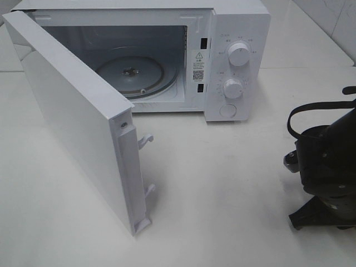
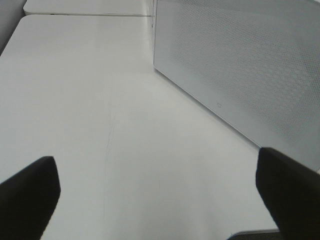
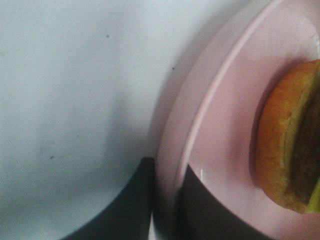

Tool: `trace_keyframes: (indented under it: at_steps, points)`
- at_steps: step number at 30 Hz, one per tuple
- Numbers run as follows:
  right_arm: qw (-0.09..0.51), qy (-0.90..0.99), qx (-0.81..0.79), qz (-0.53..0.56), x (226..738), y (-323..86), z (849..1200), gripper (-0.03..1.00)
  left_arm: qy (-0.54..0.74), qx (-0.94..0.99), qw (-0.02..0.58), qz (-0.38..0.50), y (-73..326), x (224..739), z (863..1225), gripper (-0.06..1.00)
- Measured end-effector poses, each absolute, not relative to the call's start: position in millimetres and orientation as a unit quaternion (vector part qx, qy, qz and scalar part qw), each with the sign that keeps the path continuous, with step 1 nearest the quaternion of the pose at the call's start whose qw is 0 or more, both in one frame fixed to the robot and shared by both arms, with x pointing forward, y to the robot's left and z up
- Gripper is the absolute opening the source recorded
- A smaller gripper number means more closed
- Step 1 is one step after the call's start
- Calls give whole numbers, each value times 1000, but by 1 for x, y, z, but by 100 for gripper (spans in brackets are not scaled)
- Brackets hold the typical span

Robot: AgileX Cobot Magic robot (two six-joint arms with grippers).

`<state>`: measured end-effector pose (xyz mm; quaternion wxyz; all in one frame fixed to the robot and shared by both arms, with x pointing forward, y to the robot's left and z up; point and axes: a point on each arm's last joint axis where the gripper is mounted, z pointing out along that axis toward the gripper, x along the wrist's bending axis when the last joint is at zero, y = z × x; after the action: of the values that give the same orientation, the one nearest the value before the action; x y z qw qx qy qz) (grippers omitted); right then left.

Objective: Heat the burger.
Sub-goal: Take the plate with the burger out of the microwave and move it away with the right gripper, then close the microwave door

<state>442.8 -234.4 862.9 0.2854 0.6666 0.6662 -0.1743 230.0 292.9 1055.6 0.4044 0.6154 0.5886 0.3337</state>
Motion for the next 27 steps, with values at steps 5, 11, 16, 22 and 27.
trace_keyframes:
  at_steps: [5,11,16,22,27]
  points:
    - [287,667,665,-177,443,-235,863,22,589,615,404,334,293,230,1056,99]
    - [291,676,648,-193,443,-237,865,41,589,615,404,334,293,230,1056,99]
    - [289,687,636,-201,443,-237,866,46,589,615,404,334,293,230,1056,99]
    - [262,696,655,-130,443,-229,884,49,589,615,404,334,293,230,1056,99]
    - [258,708,653,-76,439,-228,913,50,589,615,404,334,293,230,1056,99]
